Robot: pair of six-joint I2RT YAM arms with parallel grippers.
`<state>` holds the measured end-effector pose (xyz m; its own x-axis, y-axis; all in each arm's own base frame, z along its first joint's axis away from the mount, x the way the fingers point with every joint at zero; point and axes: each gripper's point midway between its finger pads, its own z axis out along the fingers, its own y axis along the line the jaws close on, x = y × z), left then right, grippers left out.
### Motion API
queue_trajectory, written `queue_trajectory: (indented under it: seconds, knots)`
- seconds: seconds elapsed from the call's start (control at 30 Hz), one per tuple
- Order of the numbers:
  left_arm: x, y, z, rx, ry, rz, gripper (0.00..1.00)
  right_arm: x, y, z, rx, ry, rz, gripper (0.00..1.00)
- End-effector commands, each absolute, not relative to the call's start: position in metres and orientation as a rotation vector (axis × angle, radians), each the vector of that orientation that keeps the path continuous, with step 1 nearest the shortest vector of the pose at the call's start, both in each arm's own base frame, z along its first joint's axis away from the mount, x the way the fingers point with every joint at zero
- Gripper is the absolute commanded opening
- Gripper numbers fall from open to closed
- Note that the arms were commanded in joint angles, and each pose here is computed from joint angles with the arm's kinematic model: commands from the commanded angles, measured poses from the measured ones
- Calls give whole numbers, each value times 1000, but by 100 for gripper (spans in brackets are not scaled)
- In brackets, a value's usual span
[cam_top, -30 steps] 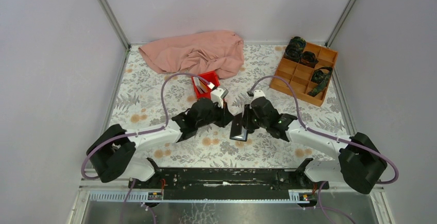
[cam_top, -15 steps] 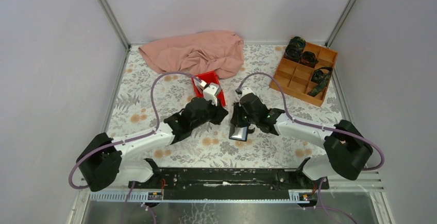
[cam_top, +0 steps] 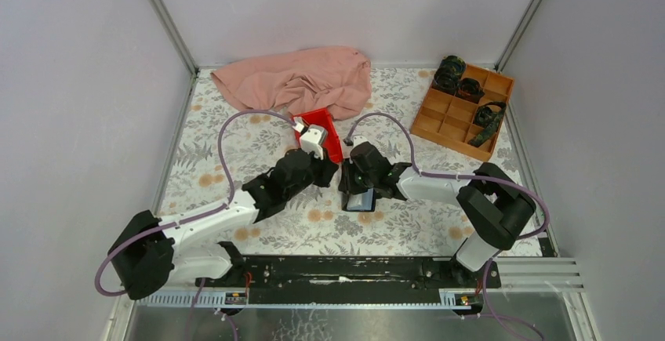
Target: Take the credit cards out of the card holder
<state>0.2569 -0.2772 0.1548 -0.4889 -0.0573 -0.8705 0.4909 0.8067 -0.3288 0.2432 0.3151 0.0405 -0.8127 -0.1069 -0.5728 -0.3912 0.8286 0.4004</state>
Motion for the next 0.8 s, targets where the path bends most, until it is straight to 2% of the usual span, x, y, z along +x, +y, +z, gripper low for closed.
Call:
queue_trajectory:
  seconds: [0.0,0.27,0.43,0.77]
  knots:
    - [262,-273,141,326,2003,-614,17,238,316,34,-376,2469,703,29]
    - [266,-283,140,329,2012,-640,17,230,315,28,-397,2490,726,30]
    - [270,-280,143,322,2002,-607,17,230,320,48,-413,2449,768,31]
    - [271,-278,110,337,2045,-568,17,219,309,86,-430,2396,760,34]
